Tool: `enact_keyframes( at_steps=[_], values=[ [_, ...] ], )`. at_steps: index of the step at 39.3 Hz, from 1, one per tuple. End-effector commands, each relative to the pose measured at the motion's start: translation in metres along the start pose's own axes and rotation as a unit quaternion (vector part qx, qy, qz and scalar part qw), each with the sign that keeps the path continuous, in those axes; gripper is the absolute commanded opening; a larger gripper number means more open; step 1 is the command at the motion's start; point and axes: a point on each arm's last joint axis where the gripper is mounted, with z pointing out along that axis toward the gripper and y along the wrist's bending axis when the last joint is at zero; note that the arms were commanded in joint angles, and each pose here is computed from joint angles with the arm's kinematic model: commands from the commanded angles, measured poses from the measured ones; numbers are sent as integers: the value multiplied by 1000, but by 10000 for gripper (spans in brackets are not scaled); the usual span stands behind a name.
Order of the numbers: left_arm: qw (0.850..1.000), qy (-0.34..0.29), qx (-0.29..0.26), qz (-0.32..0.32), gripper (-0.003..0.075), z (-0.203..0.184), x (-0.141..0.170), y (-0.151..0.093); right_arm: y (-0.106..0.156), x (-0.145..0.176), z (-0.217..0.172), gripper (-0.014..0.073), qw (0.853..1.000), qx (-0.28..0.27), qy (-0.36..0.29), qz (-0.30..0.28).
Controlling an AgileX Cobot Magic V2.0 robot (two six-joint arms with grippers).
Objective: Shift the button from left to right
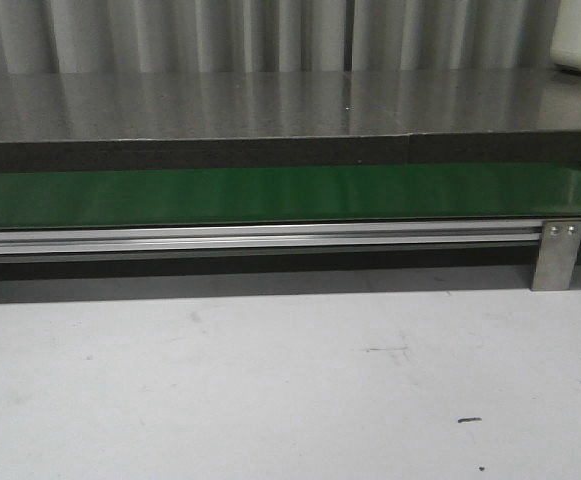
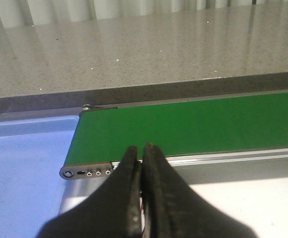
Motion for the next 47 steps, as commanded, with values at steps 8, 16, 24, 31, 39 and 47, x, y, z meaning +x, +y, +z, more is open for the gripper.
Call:
enact_keyframes(
  at_steps=[8,16,24,31,39,47],
  values=[
    [999,-52,-6,-11,-21,-2,-16,2,-3,-12,-12,484,999,2,-38,-1],
    [999,-52,-6,-11,-21,-2,-16,2,1,-16,-35,519,998,-1,-64,-4],
    [999,-52,-6,-11,-21,-2,-16,2,38,-19,-94,455,990,-26,-136,-40],
    [999,-52,-6,-11,-21,-2,-16,2,88,-9,-147,167,974,-67,-196,-92],
    [999,-52,-6,-11,-21,-2,-16,2,147,17,-187,-64,952,-125,-227,-160],
    [999,-52,-6,-11,-21,-2,-16,2,183,62,-214,-68,921,-180,-266,-219]
  ],
)
